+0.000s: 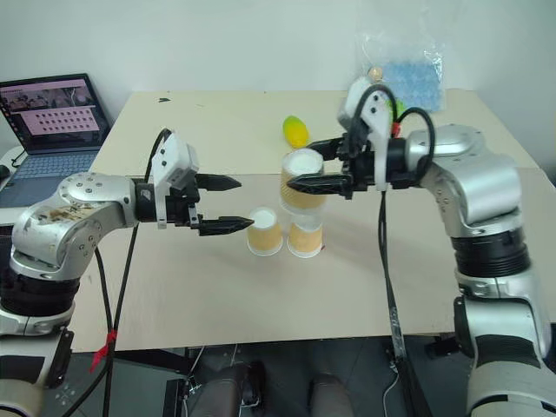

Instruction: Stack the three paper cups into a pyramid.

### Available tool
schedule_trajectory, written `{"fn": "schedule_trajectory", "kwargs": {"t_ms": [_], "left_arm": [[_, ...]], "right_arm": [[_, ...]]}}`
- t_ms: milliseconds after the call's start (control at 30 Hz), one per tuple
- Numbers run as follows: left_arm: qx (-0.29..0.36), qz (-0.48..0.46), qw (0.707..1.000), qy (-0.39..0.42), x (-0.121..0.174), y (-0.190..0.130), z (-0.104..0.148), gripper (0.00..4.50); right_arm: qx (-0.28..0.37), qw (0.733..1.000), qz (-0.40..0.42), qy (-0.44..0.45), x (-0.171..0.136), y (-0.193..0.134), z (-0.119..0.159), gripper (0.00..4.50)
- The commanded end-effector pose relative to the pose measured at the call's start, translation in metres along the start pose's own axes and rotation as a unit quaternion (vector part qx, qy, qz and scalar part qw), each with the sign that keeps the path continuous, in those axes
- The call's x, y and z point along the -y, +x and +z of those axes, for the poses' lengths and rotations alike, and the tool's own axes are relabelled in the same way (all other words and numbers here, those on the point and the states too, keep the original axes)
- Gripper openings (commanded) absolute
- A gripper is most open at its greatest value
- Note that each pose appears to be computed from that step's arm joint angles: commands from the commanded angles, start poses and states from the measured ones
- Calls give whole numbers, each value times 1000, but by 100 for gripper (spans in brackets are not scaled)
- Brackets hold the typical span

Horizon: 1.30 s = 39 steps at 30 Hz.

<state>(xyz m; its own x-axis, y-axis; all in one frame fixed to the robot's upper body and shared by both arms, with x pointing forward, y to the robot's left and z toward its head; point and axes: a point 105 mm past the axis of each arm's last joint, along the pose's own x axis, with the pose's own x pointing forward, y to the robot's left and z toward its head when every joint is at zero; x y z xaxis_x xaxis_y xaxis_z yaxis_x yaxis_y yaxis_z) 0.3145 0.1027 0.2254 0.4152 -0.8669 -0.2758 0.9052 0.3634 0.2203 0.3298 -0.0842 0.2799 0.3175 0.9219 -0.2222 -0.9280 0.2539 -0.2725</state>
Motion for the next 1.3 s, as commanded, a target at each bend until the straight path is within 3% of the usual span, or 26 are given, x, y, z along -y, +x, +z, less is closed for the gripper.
{"fn": "schedule_trajectory", "kwargs": {"t_ms": [33, 567, 1133, 1167, 1300], "left_arm": [[21, 9, 999, 28, 2, -4, 12, 450], [17, 14, 999, 27, 4, -5, 10, 450], [15, 16, 999, 28, 3, -8, 12, 450], [14, 16, 999, 28, 3, -8, 12, 450], [15, 17, 999, 28, 2, -7, 13, 450]], "right_arm": [[26, 1000, 6, -13, -2, 2, 18, 272], [54, 997, 2, 63, 7, 12, -11, 272], [57, 995, 3, 78, 9, 15, -25, 272], [58, 995, 2, 76, 9, 15, -25, 321], [57, 996, 0, 65, 9, 15, -24, 444]]}}
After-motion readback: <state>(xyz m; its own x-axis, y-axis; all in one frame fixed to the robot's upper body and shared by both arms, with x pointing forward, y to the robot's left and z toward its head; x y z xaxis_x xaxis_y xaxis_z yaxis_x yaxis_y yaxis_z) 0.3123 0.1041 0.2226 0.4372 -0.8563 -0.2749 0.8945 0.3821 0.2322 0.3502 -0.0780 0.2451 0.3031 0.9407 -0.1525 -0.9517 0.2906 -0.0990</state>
